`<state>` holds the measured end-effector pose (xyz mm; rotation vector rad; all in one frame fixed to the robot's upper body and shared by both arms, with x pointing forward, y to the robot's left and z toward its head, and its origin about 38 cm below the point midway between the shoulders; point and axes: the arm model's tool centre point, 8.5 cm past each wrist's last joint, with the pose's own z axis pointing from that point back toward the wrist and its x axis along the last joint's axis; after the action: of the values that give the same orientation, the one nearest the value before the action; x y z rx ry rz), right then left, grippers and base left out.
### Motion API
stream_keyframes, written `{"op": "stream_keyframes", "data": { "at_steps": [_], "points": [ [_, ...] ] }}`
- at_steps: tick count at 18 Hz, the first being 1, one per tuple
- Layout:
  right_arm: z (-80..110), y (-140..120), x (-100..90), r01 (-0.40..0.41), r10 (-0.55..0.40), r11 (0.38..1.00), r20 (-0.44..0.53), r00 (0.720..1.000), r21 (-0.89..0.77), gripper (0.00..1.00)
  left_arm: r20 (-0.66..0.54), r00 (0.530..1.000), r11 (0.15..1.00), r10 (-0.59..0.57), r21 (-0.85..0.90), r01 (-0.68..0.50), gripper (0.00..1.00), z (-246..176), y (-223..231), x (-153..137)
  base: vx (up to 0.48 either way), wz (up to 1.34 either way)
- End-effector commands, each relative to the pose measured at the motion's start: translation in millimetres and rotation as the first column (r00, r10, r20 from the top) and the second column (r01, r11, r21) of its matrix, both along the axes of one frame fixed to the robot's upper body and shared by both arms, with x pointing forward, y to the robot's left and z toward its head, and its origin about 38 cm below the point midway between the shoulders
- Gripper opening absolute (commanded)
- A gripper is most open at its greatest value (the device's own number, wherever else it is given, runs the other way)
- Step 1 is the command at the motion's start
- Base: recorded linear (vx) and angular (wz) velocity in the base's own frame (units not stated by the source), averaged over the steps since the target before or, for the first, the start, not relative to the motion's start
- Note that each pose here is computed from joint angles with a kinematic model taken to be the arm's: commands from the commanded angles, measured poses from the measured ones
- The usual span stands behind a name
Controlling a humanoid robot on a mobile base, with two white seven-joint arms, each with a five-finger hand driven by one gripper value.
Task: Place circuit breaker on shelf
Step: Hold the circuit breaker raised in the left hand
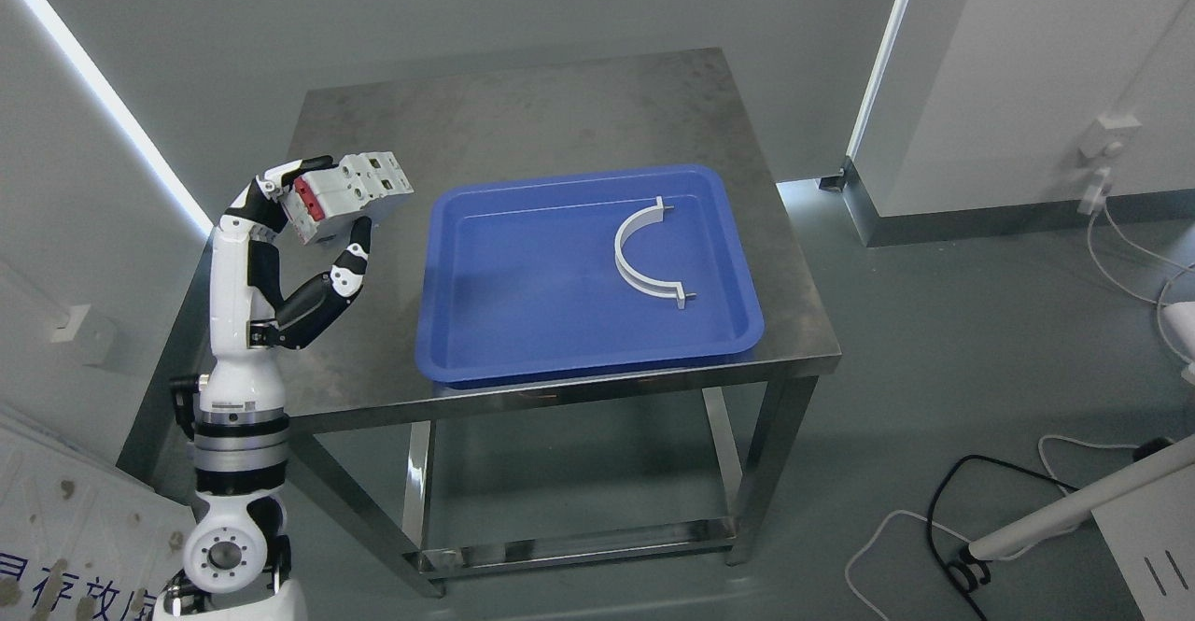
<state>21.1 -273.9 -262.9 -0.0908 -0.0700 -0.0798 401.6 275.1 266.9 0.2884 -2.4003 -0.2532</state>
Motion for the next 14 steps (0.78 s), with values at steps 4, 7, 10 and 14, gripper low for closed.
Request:
{"op": "stream_keyframes", "data": {
  "at_steps": [4,7,10,14],
  "points": [
    [1.1,-11.2,0.0,-0.001,0.001,1.000,-0.001,1.000,-0.017,1.00,-0.010,1.000,1.000,0.017,0.018,-0.017,0.13,-8.7,8.4,-8.0,0.000,0.00],
    [1.1,-11.2,0.0,-0.001,0.001,1.000,-0.001,1.000,-0.017,1.00,-0.007,1.000,1.000,0.017,0.019,-0.017,0.13,-9.0,8.9,-8.6,0.000,0.00],
    [1.1,-11.2,0.0,-0.001,0.001,1.000,-0.001,1.000,-0.017,1.00,-0.007,1.000,1.000,0.014,0.022,-0.014,0.13,-12.1,7.9,-10.4,0.000,0.00],
    [1.1,-11.2,0.0,-0.001,0.001,1.000,-0.001,1.000,-0.017,1.00,-0.015,1.000,1.000,0.013,0.022,-0.013,0.12,-15.4,7.6,-11.2,0.000,0.00]
  ]
}}
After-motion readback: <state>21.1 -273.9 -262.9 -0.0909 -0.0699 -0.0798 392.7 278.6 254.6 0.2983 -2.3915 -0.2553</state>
